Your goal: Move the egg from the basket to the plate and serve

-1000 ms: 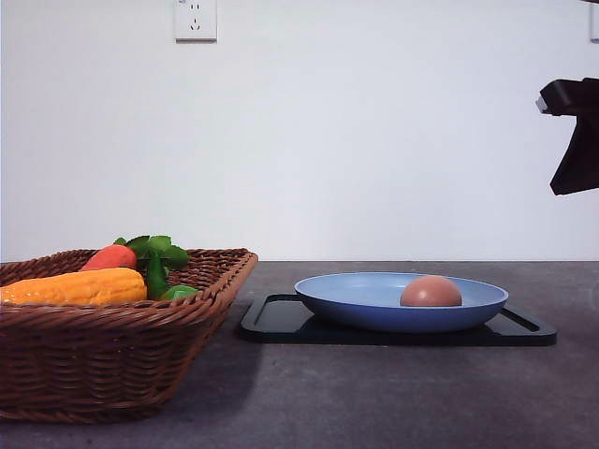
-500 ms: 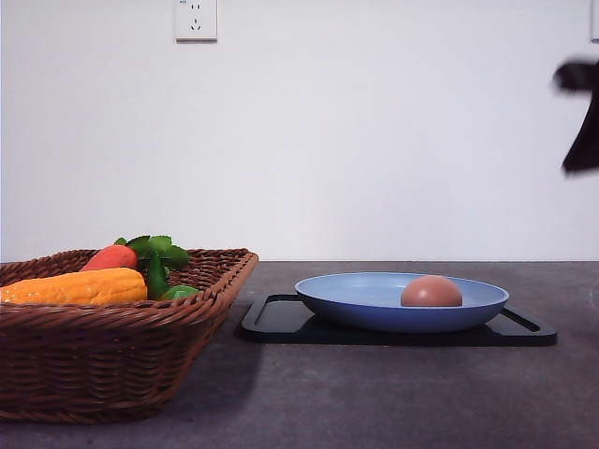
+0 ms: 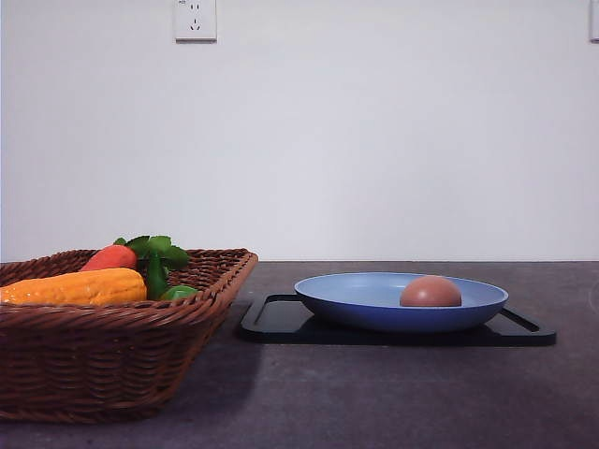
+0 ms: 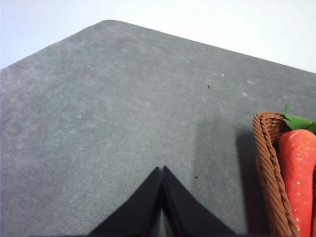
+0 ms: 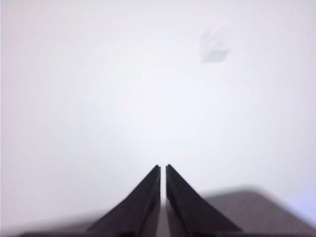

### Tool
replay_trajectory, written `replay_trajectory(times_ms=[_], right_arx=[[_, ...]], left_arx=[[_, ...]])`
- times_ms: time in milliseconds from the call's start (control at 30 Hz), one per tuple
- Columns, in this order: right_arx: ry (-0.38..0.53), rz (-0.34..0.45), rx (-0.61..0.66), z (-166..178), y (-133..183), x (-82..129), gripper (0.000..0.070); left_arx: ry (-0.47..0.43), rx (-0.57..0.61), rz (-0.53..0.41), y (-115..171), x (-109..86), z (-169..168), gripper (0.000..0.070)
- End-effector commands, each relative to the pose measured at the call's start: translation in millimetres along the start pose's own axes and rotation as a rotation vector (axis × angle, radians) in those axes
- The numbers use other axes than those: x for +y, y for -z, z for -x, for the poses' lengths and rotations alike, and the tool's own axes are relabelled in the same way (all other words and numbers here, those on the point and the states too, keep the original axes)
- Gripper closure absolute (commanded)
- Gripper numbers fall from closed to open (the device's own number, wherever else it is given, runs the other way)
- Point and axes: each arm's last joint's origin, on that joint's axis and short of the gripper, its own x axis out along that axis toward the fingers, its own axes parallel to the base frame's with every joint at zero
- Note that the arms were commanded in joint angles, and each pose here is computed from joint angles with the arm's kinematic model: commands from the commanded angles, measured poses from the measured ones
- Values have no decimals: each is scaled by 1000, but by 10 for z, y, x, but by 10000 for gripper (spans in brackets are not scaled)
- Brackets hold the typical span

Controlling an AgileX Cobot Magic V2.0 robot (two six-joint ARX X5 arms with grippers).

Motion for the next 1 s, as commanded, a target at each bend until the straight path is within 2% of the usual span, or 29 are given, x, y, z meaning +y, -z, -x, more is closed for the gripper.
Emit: replay_trajectory(times_ms=[0, 100, 200, 533, 633, 967], right_arx=[[9, -24, -150, 28, -23, -15, 700], [18, -71, -312, 92, -11, -38, 700], [12, -92, -387, 127, -30, -45, 700], [9, -95, -379, 129, 1, -46, 700], [12, -74, -290, 114, 147, -50, 700], [37, 88, 302, 134, 785, -87, 700]], left_arx=[[-9, 33, -7, 87, 15, -29, 700], [-9, 33, -7, 87, 15, -29, 700], [-9, 33, -7, 87, 15, -29, 700], [-9, 33, -7, 87, 15, -29, 700], [-9, 33, -7, 87, 15, -29, 700], [-9, 33, -7, 87, 15, -29, 700]])
